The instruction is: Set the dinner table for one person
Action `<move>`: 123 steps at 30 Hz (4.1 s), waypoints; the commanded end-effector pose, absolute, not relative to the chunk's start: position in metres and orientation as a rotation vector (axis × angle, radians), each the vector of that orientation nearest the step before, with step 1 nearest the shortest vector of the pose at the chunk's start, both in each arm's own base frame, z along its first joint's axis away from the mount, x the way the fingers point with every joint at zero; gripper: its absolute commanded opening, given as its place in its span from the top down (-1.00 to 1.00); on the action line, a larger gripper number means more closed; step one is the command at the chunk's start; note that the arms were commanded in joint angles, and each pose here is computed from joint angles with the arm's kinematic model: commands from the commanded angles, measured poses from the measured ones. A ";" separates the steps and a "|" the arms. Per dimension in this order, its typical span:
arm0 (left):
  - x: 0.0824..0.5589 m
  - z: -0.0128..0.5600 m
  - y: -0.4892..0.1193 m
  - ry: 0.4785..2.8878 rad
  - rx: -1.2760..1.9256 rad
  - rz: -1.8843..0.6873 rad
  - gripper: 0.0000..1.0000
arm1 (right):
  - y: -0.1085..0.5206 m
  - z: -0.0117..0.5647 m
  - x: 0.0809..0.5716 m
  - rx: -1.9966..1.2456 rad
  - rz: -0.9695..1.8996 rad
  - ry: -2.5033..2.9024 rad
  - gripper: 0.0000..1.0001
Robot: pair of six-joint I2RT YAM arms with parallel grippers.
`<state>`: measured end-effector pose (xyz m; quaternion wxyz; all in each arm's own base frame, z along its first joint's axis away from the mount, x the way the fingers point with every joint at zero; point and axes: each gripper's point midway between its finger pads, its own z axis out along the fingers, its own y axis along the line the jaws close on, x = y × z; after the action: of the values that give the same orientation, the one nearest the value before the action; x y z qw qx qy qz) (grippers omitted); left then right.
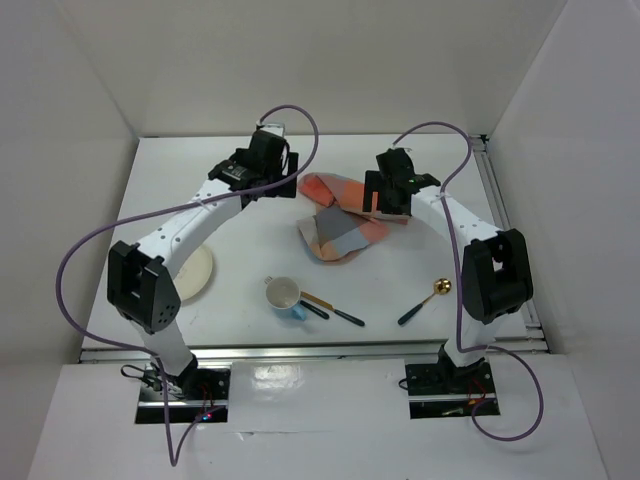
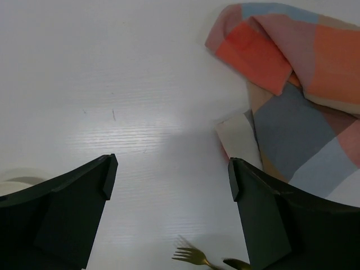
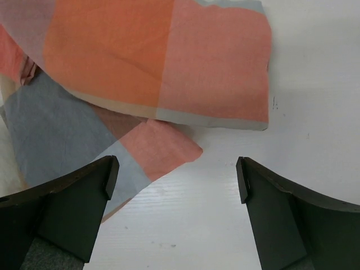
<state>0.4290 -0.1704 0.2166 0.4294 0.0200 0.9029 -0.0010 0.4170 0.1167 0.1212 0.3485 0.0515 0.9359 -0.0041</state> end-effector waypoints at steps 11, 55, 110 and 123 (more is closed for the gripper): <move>0.437 0.181 -0.211 2.379 0.115 -0.173 -0.52 | 0.125 0.131 0.399 0.161 0.168 2.402 -0.99; 0.551 0.070 -0.294 2.538 -0.311 -0.827 -0.09 | 0.102 0.160 0.387 0.280 0.453 2.338 -0.83; 0.554 0.259 -0.261 2.206 -0.216 -1.204 1.00 | 0.108 0.154 0.463 0.130 0.262 2.222 1.00; 0.511 0.407 -0.164 1.797 -0.414 -1.346 1.00 | 0.065 0.336 0.439 0.215 0.157 1.871 1.00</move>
<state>0.5360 -0.1677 0.3343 0.3567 -0.1857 0.7744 -0.4885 0.4614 0.0851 0.3187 0.5711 0.0730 0.8122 0.0939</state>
